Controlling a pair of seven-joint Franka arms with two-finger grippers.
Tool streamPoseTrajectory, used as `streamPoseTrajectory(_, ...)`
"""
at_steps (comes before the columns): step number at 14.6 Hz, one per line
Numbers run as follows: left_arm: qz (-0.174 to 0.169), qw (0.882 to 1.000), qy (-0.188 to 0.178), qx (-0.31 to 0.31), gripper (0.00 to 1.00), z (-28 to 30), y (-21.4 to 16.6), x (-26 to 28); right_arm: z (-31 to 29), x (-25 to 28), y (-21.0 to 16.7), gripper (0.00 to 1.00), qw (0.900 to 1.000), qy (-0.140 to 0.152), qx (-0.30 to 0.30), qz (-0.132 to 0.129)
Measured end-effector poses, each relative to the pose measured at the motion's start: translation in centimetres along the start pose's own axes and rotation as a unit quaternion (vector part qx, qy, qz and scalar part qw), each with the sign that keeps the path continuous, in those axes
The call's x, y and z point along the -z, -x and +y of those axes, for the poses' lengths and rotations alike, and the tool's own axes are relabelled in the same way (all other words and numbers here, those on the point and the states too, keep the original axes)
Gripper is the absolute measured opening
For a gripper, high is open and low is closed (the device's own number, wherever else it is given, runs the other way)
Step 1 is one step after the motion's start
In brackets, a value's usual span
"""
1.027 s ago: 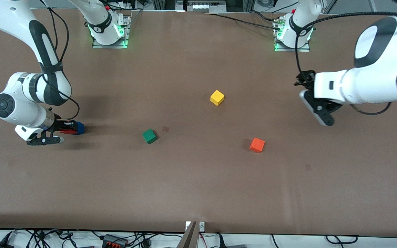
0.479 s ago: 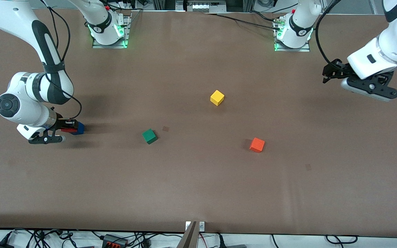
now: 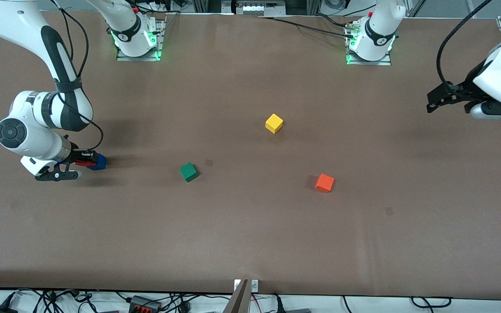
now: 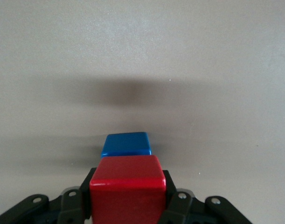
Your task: Pass red block to right arm, stack on blue
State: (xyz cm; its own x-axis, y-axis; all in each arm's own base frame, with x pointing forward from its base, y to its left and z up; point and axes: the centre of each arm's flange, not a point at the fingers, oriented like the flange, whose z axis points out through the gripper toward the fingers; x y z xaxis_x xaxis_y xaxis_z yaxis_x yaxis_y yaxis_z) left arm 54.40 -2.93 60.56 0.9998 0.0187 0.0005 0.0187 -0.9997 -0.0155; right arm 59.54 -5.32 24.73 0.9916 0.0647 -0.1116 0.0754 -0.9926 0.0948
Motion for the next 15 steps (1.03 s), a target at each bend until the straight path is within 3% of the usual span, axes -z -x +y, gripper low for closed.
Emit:
streamPoseTrajectory(3,0.014,0.999,-0.042,-0.002,1.00,-0.8,0.0,1.2,0.0,-0.1,0.0,0.56,1.000,0.000,-0.001,0.001)
streamPoseTrajectory(6,0.006,0.999,-0.048,-0.002,1.00,-0.9,0.1,0.9,-0.1,-0.1,-0.1,0.56,1.000,0.000,-0.001,0.002)
streamPoseTrajectory(15,-0.005,1.000,0.008,0.023,1.00,-1.9,-0.2,0.6,-0.2,-0.9,-0.2,0.56,1.000,0.001,-0.004,0.001)
